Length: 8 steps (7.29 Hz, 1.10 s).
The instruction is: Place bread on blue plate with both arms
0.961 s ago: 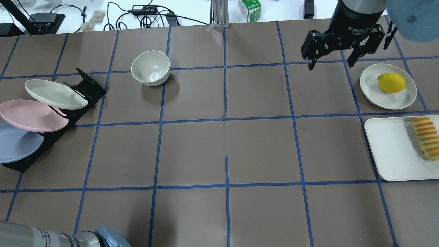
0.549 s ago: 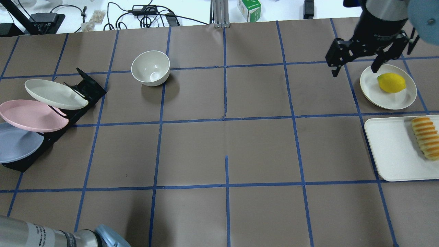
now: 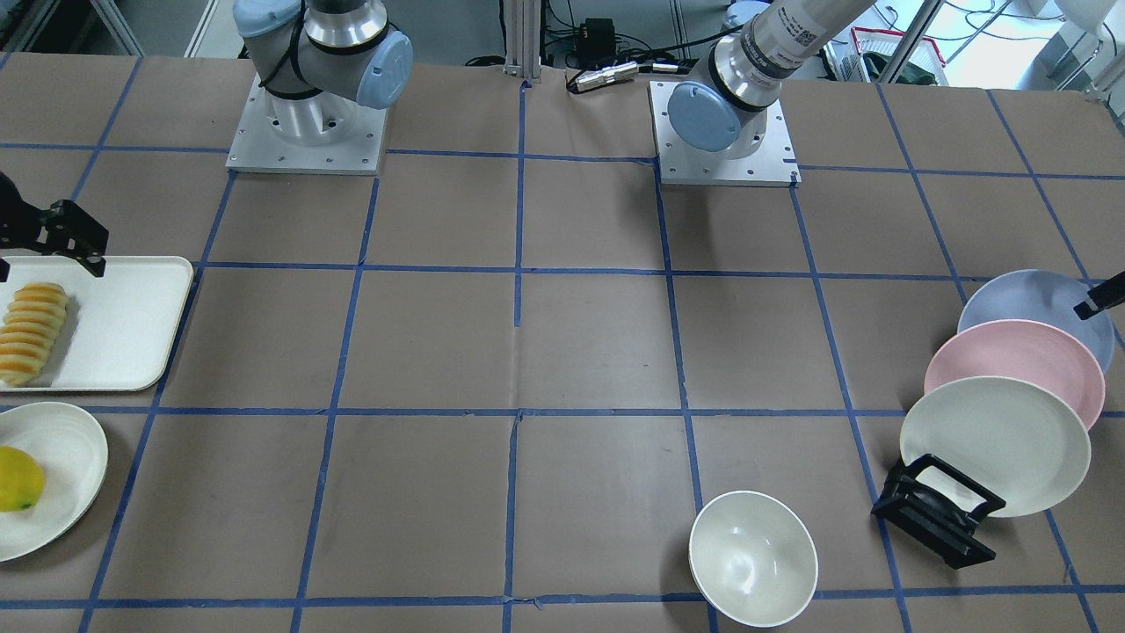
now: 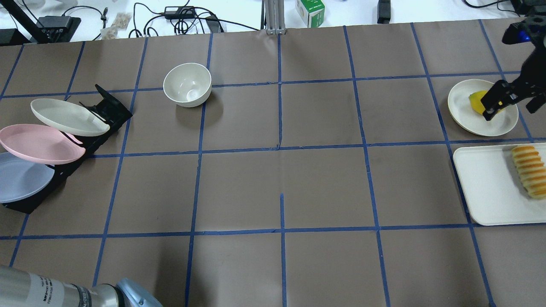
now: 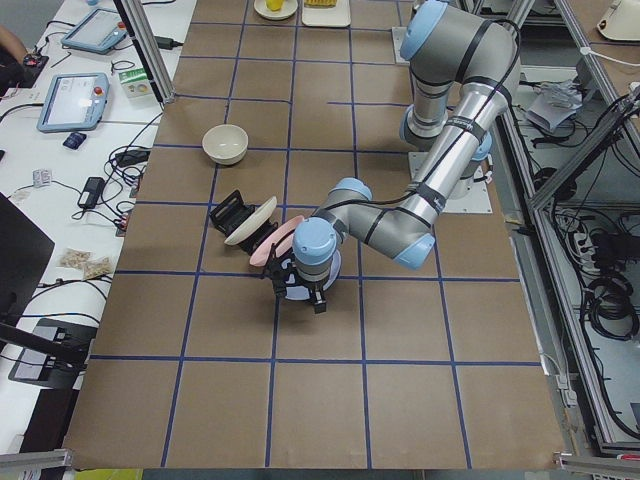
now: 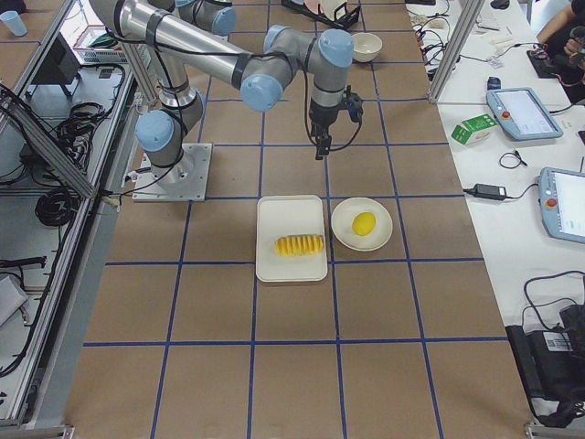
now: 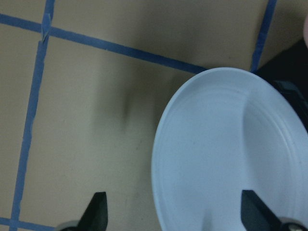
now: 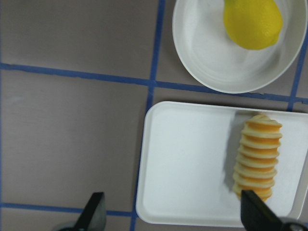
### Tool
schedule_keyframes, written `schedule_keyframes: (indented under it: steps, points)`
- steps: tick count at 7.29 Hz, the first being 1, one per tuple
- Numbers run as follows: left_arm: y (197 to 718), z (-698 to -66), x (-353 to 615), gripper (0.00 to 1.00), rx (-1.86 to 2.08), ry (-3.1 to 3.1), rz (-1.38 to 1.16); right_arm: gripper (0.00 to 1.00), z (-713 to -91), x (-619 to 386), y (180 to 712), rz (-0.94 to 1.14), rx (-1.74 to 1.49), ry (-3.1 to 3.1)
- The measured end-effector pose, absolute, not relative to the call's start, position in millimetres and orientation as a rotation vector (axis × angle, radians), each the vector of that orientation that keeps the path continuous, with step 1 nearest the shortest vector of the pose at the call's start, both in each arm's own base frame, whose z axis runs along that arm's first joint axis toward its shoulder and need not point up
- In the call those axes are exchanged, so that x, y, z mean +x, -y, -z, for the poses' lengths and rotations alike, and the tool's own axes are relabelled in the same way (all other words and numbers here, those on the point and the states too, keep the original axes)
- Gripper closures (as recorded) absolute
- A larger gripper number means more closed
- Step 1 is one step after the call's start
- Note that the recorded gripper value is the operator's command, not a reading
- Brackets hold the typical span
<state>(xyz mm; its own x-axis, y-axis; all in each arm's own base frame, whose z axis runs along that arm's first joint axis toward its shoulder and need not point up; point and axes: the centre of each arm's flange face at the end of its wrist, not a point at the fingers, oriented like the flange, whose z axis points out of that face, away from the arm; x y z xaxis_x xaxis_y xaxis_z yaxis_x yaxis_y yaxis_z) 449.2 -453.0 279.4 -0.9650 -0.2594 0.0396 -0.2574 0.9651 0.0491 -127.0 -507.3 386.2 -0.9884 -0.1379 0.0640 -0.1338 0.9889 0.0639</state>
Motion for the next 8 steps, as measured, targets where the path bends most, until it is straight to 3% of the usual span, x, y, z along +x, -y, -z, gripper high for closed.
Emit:
schedule_keyframes:
  steps: [1, 3, 4, 6, 8]
  points:
    - [453, -276, 451, 0.35, 0.41, 3.067, 0.081, 0.0, -351, -170, 506, 0.088, 0.24, 3.058]
    - [453, -274, 452, 0.51, 0.416, 3.066, 0.091, 0.0, -296, -240, 496, 0.118, 0.283, 3.069]
    - [453, -274, 452, 0.65, 0.416, 3.064, 0.094, 0.0, -280, -264, 487, 0.138, 0.261, 3.089]
    - [454, -276, 453, 0.75, 0.415, 3.065, 0.096, 0.0, -250, -293, 480, 0.162, 0.214, 3.121]
    - [454, -279, 454, 1.0, 0.415, 3.066, 0.088, 0.0, -230, -309, 476, 0.182, 0.17, 3.138]
